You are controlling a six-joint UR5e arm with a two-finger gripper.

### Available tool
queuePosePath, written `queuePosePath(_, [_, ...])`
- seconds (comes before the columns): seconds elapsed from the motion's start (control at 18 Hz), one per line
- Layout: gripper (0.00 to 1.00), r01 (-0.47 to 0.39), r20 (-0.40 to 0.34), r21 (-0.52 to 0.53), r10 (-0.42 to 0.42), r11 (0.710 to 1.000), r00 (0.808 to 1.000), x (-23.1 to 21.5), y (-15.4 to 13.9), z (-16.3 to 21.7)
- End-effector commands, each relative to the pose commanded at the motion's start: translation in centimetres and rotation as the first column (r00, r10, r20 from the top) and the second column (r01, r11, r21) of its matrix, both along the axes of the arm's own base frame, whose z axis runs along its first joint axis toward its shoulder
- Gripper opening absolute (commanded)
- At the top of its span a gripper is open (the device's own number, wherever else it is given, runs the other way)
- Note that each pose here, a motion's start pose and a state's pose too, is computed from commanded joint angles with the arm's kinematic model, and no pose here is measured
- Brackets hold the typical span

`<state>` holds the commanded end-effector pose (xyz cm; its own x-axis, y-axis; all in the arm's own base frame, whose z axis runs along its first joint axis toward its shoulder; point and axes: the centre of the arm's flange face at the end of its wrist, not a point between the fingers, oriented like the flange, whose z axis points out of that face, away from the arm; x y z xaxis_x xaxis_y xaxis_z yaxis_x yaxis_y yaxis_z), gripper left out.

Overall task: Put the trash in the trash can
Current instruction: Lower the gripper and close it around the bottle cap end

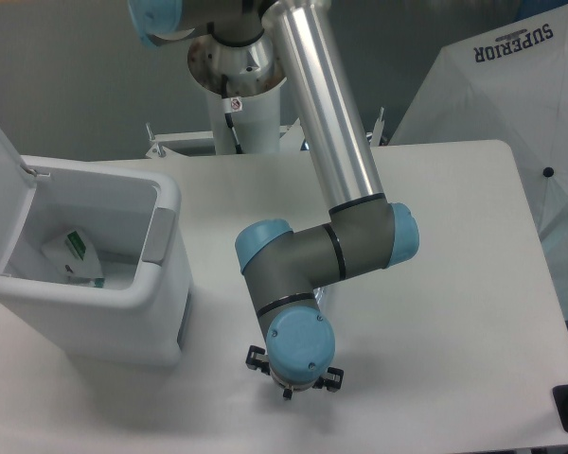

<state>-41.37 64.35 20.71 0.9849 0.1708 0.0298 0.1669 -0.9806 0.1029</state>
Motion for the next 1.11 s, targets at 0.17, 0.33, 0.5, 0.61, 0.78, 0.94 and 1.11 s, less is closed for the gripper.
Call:
queuePosePath(0.17, [0.81,-0.012,-0.01,0.004,0.012,1.0,1.0,0.2,0.5,-0.8])
queuePosePath(0.33, [0.74,-0.002,-0.024,-0.015,0.002,1.0,1.0,0.6,0.7,-1.2])
queuePosePath(0.5, [0.63,-0.003,-0.026,-0.022,0.002,1.0,1.0,0.7,0.7,-1.4])
queuePosePath(0.61, [0.57,-0.002,-0.026,-0.022,0.001,1.0,1.0,0.8,0.7,-1.3])
queuePosePath(0.78, [0.44,0.003,-0.026,-0.028,-0.004,1.0,1.0,1.1,0.8,-1.4])
queuePosePath(0.94, [0.37,0.005,-0.026,-0.028,-0.006,1.0,1.0,1.3,0.8,-1.1])
queuePosePath(1.11, [0.33,0.011,-0.03,-0.023,-0.012,1.0,0.999,1.7,1.0,-0.6])
